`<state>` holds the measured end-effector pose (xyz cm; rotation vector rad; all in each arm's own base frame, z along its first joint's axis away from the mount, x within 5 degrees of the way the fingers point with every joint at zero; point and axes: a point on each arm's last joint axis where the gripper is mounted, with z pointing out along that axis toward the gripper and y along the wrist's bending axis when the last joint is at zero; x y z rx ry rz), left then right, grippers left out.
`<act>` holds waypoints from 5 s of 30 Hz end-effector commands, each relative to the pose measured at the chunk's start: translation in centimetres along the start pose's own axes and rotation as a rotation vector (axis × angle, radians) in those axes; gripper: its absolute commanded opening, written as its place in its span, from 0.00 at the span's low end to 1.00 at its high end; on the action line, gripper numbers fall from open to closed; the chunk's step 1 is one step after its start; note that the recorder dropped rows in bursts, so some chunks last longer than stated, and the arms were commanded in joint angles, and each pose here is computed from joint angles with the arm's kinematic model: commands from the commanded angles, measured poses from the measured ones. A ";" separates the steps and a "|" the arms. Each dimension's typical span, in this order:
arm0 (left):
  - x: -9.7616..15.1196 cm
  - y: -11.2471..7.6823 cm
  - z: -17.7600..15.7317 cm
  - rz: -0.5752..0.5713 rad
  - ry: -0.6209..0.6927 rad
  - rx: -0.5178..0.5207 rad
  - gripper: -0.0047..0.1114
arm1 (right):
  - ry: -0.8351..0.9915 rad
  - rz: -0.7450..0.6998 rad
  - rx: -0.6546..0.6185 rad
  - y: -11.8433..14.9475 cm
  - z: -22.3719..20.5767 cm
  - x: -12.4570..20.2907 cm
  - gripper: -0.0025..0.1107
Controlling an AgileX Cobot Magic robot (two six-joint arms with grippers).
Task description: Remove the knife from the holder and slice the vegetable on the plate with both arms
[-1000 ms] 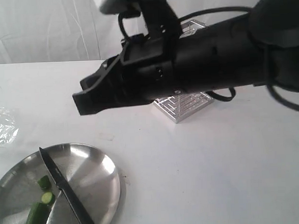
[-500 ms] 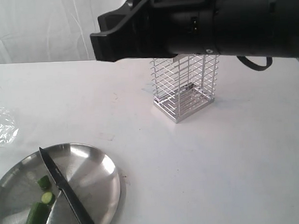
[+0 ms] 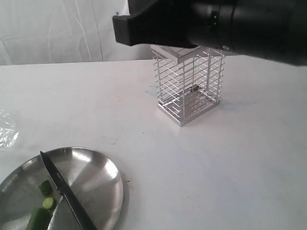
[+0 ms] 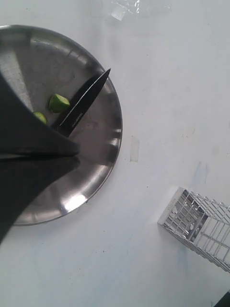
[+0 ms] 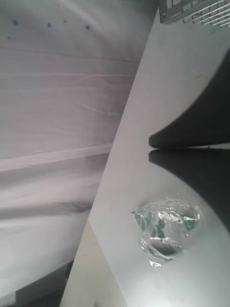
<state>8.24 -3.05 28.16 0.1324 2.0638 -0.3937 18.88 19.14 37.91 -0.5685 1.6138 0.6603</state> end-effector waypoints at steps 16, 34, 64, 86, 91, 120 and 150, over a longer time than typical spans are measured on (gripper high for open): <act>0.3 -0.1 0.0 -0.020 0.009 0.013 0.04 | -0.018 0.008 0.139 -3.6 -15.1 18.9 0.02; 0.3 -0.1 0.0 -0.021 0.009 0.013 0.04 | 0.045 0.046 0.264 -4.1 -18.5 20.1 0.02; 0.3 -0.1 0.0 -0.018 0.009 0.013 0.04 | 0.126 0.030 0.517 -4.9 -20.1 21.4 0.02; 8.7 3.9 2.5 0.173 -0.202 -0.240 0.04 | 0.126 0.030 0.517 -4.9 -20.1 21.4 0.02; 10.2 3.9 2.5 0.179 -0.182 -0.225 0.04 | 0.125 0.034 0.516 -4.9 -20.0 21.4 0.02; 10.3 3.8 2.2 0.187 -0.202 -0.218 0.04 | 0.123 0.033 0.516 -4.9 -20.0 21.4 0.02; 10.3 3.8 2.2 0.187 -0.202 -0.218 0.04 | 0.123 0.033 0.516 -4.9 -20.0 21.4 0.02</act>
